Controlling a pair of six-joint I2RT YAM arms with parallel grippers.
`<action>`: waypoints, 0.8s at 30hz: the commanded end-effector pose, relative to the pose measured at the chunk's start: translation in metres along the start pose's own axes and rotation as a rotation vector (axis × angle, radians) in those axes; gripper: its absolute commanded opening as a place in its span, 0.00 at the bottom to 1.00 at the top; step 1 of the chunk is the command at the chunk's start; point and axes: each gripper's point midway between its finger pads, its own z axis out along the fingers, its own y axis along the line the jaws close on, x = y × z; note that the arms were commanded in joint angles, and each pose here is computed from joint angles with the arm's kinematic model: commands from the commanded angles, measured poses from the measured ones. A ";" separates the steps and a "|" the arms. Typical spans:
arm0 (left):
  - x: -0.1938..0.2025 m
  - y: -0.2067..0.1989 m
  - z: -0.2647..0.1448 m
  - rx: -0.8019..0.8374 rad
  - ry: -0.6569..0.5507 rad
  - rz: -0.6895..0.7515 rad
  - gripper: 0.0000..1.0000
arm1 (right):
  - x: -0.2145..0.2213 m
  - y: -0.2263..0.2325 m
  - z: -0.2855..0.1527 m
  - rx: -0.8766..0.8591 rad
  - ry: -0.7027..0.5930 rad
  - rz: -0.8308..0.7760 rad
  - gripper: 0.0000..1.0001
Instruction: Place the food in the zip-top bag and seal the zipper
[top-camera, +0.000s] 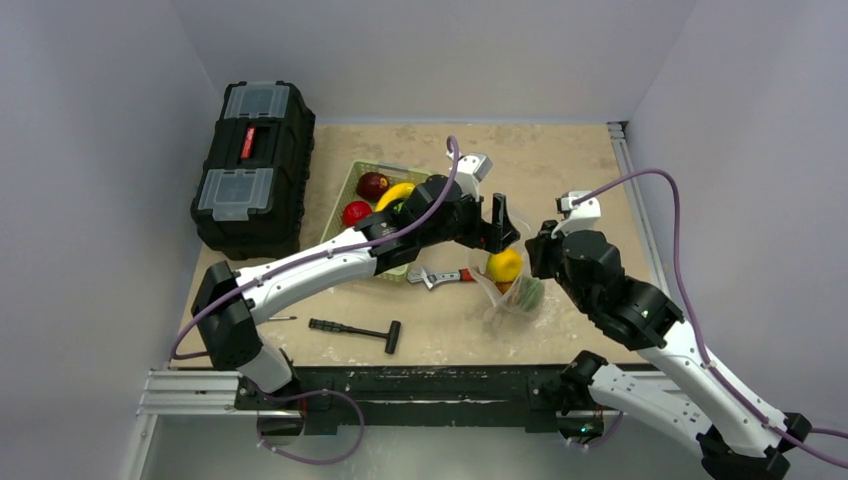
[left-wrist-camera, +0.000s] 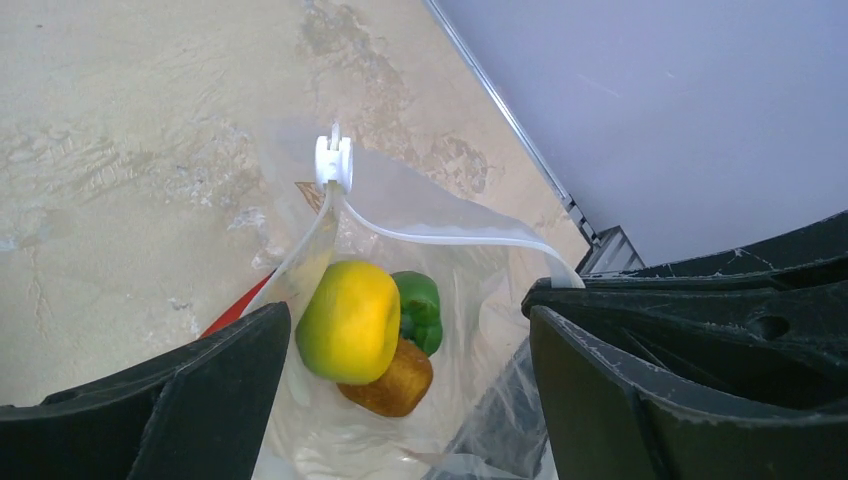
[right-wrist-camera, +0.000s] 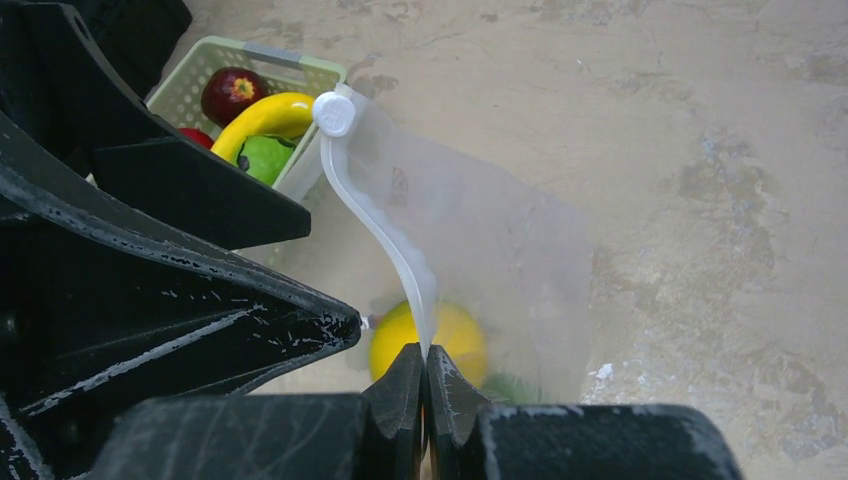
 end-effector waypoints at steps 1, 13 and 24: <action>-0.026 -0.014 -0.014 0.024 -0.074 -0.003 0.90 | -0.018 0.009 -0.003 -0.037 -0.046 0.012 0.00; -0.030 -0.009 -0.077 0.028 -0.141 0.018 0.90 | -0.012 0.011 0.003 -0.038 -0.033 0.004 0.00; -0.024 0.089 -0.133 -0.429 -0.181 0.033 0.94 | -0.013 0.010 0.004 -0.027 -0.032 0.005 0.00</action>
